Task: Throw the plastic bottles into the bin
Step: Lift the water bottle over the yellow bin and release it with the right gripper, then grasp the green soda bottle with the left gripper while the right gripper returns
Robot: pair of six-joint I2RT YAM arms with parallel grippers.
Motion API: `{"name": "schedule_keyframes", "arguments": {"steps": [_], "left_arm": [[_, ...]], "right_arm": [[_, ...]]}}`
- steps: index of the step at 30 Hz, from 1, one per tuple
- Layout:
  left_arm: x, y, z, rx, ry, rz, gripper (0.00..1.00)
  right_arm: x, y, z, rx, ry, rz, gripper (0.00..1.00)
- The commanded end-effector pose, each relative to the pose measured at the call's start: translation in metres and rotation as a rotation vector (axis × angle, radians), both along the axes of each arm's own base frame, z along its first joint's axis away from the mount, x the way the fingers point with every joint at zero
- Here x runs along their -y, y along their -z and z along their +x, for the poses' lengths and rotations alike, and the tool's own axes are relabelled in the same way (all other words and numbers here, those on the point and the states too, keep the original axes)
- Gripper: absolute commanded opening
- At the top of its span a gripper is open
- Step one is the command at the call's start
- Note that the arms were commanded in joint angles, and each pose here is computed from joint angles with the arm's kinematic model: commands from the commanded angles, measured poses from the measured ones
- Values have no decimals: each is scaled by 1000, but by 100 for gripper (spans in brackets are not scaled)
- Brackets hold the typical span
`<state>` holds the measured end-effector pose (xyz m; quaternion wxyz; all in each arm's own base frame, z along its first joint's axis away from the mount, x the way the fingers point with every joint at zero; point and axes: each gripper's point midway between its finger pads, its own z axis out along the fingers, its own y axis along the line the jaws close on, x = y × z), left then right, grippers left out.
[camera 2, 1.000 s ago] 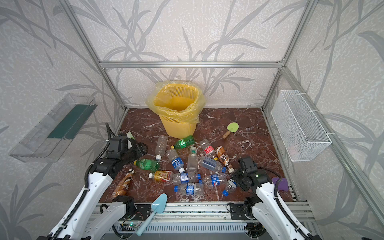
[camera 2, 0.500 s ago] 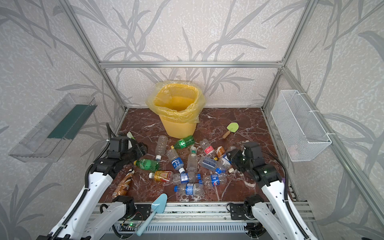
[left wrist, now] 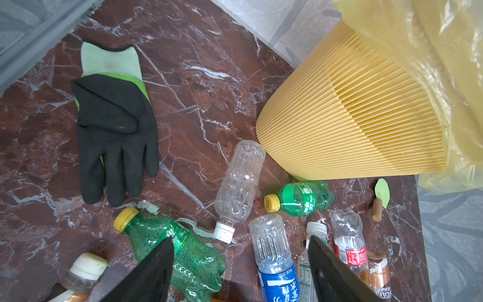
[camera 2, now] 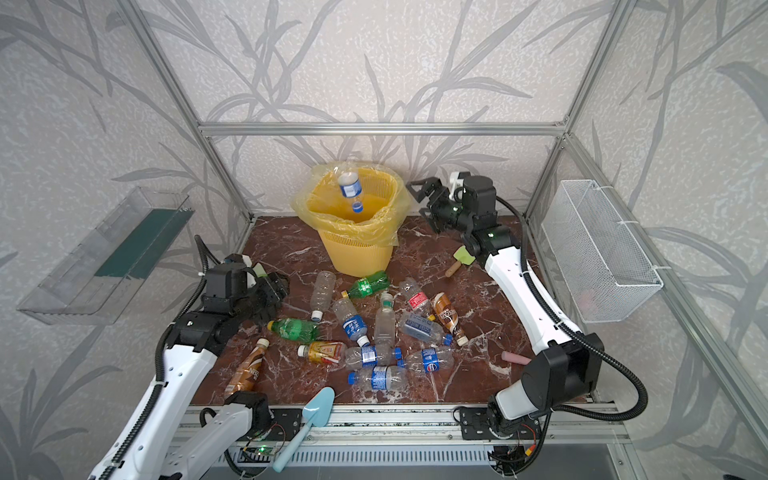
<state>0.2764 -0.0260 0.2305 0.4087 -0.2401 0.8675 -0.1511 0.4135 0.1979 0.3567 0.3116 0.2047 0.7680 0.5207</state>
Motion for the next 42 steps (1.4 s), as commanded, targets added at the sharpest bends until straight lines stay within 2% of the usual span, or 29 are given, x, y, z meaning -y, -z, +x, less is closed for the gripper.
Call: {"name": "schedule_keyframes", "arguments": {"steps": [1, 6, 9, 12, 20, 26, 32, 36, 42], "left_arm": [[-9, 10, -10, -27, -19, 54, 81], [-1, 35, -14, -84, 11, 18, 80], [3, 47, -17, -120, 15, -8, 79], [2, 57, -21, -155, -7, -22, 78], [-9, 87, -34, -278, -135, -54, 77], [-21, 111, -56, -409, -318, -103, 77], [-45, 109, -77, -498, -448, -5, 78], [-52, 113, -90, -557, -525, 11, 81], [-38, 125, -79, -580, -426, -15, 82]], "right_arm": [[35, 23, -52, -25, 39, -76, 99], [60, 118, -101, -191, 63, -200, 95], [66, 155, -120, -250, 56, -246, 94], [69, 173, -130, -272, 45, -274, 93], [72, 191, -140, -274, 40, -376, 93], [71, 199, -142, -282, 40, -386, 93], [71, 207, -143, -290, 41, -393, 93], [72, 213, -145, -299, 39, -397, 93], [73, 222, -148, -309, 38, -401, 93]]}}
